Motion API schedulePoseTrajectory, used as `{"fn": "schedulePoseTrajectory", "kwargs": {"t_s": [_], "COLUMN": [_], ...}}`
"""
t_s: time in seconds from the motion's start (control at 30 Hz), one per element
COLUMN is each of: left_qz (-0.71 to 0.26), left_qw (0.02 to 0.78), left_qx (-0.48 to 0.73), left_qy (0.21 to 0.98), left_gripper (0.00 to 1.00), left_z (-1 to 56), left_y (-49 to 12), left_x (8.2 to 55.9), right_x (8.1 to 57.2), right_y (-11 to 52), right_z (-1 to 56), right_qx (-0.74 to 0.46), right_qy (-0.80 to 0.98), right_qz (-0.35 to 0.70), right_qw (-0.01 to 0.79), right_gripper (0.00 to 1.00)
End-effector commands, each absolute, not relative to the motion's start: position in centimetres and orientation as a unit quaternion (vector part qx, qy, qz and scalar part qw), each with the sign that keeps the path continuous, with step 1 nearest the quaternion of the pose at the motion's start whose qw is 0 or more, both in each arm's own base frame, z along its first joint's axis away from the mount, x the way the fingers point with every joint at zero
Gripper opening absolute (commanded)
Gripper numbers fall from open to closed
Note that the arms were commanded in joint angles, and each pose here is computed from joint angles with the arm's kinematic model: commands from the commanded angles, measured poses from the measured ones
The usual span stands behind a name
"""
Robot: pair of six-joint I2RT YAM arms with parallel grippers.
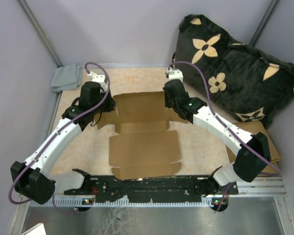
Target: Fold the paper box
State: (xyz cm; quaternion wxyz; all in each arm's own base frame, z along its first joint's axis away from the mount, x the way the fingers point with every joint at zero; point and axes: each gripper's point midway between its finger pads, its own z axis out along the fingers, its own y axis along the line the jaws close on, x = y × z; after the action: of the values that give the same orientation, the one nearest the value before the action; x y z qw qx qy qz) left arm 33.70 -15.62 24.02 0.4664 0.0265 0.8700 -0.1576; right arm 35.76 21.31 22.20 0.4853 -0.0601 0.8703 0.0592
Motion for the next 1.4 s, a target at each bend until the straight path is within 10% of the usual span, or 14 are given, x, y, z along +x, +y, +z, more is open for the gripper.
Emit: {"fn": "schedulePoseTrajectory", "kwargs": {"t_s": [0.0,0.3,0.93,1.37], "left_qz": [-0.175,-0.206,-0.214,-0.204], "left_qw": [0.535,0.562,0.576,0.634], "left_qx": [0.031,0.021,-0.012,-0.031], "left_qy": [0.826,0.801,0.789,0.745], "left_gripper": [0.0,0.0,0.0,0.0], "left_z": [25.4,24.2,21.3,20.5], "left_y": [-15.8,-15.3,-14.2,-12.8], "left_x": [34.4,32.1,30.6,29.9], "right_x": [37.1,33.8,26.5,30.6], "right_y": [21.9,21.7,18.0,8.4], "right_z": [24.9,23.8,27.0,19.3], "right_qx": [-0.046,-0.06,-0.106,0.115], "right_qy": [0.826,0.789,0.772,0.819], "right_qz": [0.087,0.166,0.203,0.135], "right_qw": [0.555,0.588,0.593,0.546], "right_gripper": [0.0,0.03,0.7,0.51]}}
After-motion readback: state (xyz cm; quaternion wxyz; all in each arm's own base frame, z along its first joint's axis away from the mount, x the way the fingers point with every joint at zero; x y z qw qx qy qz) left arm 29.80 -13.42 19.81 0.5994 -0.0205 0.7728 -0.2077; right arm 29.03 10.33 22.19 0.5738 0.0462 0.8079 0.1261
